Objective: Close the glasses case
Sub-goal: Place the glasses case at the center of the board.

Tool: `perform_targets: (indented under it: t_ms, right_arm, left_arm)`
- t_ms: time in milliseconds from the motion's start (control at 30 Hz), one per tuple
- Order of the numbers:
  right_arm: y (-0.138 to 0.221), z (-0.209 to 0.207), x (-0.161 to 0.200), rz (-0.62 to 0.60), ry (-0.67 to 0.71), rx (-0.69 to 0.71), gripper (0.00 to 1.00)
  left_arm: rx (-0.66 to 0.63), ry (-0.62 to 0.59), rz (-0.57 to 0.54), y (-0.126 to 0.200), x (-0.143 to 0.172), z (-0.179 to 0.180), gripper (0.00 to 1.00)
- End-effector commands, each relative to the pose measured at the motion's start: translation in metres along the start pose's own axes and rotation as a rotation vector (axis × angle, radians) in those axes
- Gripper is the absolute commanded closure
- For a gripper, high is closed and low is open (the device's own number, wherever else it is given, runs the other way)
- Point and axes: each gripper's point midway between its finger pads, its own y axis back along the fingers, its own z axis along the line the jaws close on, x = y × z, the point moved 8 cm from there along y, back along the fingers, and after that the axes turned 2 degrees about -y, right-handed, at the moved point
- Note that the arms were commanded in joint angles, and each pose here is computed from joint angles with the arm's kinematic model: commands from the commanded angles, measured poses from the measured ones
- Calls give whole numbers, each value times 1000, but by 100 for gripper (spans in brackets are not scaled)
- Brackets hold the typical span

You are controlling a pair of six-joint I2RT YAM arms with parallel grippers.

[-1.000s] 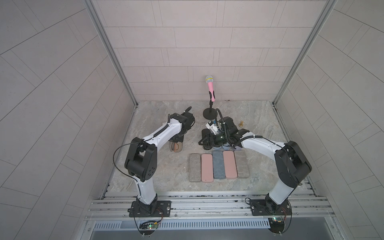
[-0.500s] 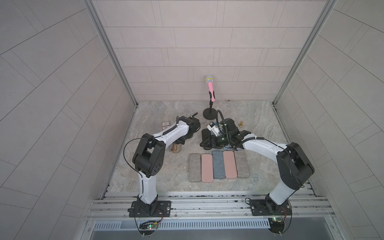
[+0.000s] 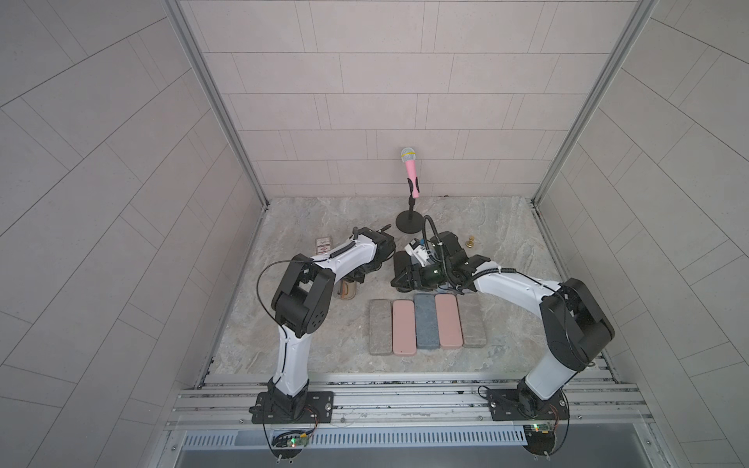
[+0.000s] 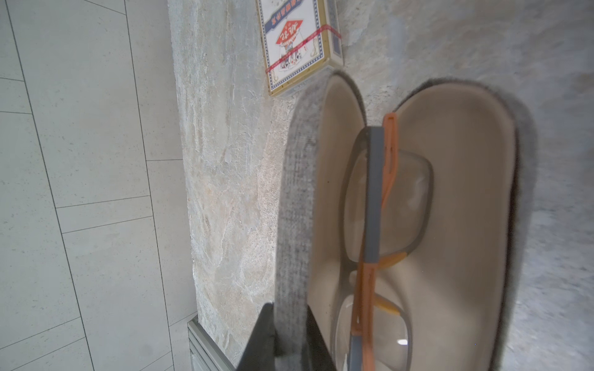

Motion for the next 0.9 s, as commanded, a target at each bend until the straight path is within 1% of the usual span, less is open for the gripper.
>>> perform_targets:
  t_ms: [0, 67, 100, 233, 500, 567, 633, 700, 733, 800, 867]
  right_arm:
    - [5, 3, 0, -21, 27, -1, 26]
    - [3, 2, 0, -13, 21, -4, 26]
    - [1, 1, 0, -13, 19, -5, 26]
    - [2, 1, 1, -15, 16, -7, 26]
    - [2, 0, 1, -15, 18, -8, 26]
    - [2, 0, 1, -14, 19, -9, 26]
    - [3, 2, 1, -14, 23, -11, 26]
    - [4, 2, 0, -14, 26, -10, 26]
    - [4, 3, 0, -13, 28, -10, 26]
    - [3, 3, 0, -14, 28, -12, 26]
    - [2, 1, 0, -13, 23, -11, 26]
  left_arm:
    - [-81, 25, -62, 4, -6, 12, 100]
    - [-79, -4, 12, -9, -5, 6, 100]
    - [-99, -6, 23, -11, -8, 4, 100]
    - [-149, -35, 5, -13, -14, -5, 100]
    - [-282, -79, -7, -21, -20, -11, 100]
    - [-329, -85, -26, -15, -21, -8, 100]
    - [-362, -68, -68, 3, -21, 1, 100]
    - [-352, -54, -95, 15, -19, 6, 100]
    - [-345, -48, -103, 15, -18, 5, 100]
    - [-352, -62, -91, 6, -16, -2, 100]
    - [-386, -91, -71, -3, -17, -11, 100]
